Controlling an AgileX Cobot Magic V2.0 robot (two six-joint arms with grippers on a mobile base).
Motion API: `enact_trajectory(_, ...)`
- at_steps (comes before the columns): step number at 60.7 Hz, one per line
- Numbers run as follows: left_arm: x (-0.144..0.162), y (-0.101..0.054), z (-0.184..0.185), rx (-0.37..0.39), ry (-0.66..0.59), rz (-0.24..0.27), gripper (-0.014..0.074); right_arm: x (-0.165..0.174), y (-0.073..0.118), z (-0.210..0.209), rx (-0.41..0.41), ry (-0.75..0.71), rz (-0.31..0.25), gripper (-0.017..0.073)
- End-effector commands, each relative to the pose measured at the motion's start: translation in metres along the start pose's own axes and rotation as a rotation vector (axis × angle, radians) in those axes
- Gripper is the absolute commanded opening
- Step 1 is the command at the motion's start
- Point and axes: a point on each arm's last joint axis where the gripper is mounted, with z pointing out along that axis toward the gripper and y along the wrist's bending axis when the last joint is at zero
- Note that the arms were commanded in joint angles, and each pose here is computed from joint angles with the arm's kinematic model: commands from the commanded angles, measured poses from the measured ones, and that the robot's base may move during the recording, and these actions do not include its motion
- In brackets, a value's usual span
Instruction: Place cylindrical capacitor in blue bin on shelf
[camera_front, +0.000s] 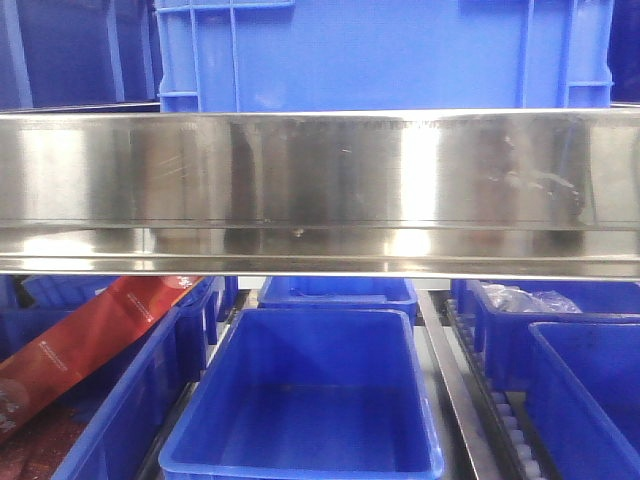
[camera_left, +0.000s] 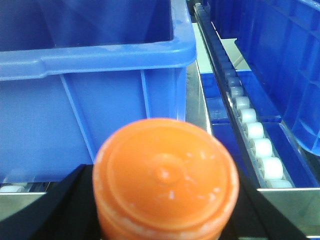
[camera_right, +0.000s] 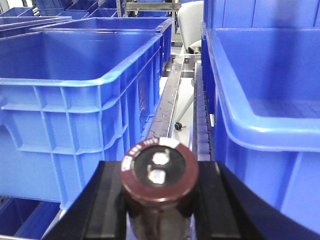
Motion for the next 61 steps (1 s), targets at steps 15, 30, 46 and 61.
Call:
enact_trajectory(15,-0.001,0.000,0.000,0.000,-0.022,-0.003,-0.0111,-0.002,0.000,-0.001,0.006,-0.028,-0.013,-0.0158)
enact_trajectory(30,-0.001,0.000,0.000,0.000,-0.022,-0.003,-0.0111,-0.002,0.000,-0.001,0.006,-0.028,-0.013,-0.0158)
enact_trajectory(46,-0.001,0.000,0.000,0.000,-0.022,-0.003,-0.0111,-0.002,0.000,-0.001,0.006,-0.028,-0.013,-0.0158)
enact_trajectory(61,-0.022,-0.001,-0.002,0.017,-0.171,-0.011,-0.0111,-0.002,0.000,-0.001,0.006,-0.028,-0.013,-0.0158)
